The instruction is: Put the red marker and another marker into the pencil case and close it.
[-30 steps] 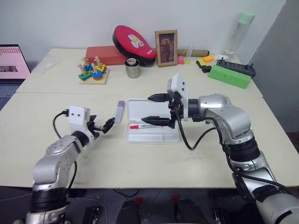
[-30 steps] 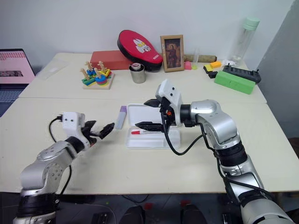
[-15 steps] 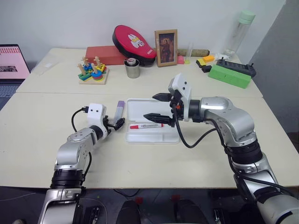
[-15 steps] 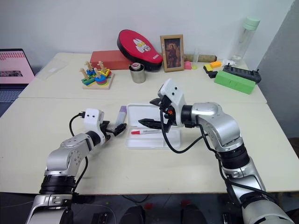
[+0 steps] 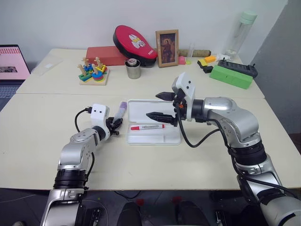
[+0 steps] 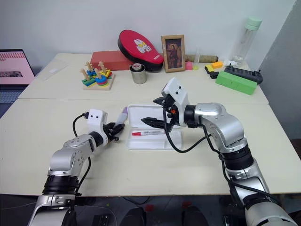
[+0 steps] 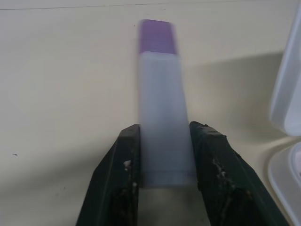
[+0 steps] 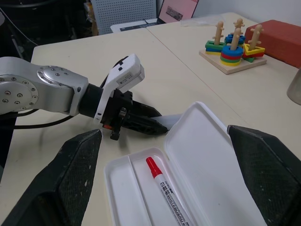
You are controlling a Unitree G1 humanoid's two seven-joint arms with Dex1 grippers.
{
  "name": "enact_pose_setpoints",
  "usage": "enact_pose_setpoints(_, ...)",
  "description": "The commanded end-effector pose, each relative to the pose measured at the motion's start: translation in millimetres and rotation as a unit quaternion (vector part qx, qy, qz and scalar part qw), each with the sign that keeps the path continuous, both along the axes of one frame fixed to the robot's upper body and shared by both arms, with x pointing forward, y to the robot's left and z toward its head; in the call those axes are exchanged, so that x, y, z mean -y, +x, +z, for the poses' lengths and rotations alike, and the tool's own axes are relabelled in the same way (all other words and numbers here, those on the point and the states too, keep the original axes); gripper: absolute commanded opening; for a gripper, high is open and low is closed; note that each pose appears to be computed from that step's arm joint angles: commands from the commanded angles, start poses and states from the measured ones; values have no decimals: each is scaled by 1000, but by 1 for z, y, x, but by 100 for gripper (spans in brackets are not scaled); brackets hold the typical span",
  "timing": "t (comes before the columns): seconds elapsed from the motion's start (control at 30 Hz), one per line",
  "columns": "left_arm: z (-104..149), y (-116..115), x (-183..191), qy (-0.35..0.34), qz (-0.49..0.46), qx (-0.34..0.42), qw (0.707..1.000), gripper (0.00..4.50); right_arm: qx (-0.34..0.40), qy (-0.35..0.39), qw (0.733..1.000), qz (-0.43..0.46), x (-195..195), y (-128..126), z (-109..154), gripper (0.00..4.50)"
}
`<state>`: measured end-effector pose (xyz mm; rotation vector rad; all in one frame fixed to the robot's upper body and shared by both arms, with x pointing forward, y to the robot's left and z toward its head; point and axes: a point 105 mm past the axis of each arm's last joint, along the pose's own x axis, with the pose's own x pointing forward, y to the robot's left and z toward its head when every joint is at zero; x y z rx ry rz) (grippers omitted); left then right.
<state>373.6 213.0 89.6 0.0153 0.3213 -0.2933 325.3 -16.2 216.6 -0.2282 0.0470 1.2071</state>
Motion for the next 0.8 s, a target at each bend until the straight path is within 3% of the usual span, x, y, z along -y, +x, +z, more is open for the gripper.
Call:
enact_pose_setpoints(0.03, 12, 3, -2, -1, 10, 30, 999, 121, 27, 13, 1000, 5, 1, -3, 15, 450)
enact_pose_setpoints(0.13, 29, 6, -16, 5, 40, 76, 996, 121, 28, 15, 999, 5, 2, -2, 15, 450)
enact_pose_setpoints(0.23, 74, 6, -25, -9, 45, 176, 983, 121, 34, 16, 999, 6, 6, -2, 18, 450)
enact_pose_setpoints(0.33, 125, -10, -18, -37, -26, 261, 964, 121, 46, 25, 998, 24, 18, -10, 30, 450)
enact_pose_setpoints(0.4, 140, -24, -4, -29, -106, 270, 957, 121, 50, 31, 998, 37, 27, -16, 37, 450)
enact_pose_setpoints(0.53, 134, -53, 25, 43, -292, 207, 933, 121, 44, 15, 998, 42, 50, -22, 40, 450)
enact_pose_setpoints(0.67, 104, -68, 34, 103, -394, 93, 908, 121, 30, -22, 999, 37, 67, -24, 27, 450)
enact_pose_setpoints(0.8, 83, -75, 39, 143, -456, 30, 878, 121, 25, -46, 999, 7, 77, -20, 15, 450)
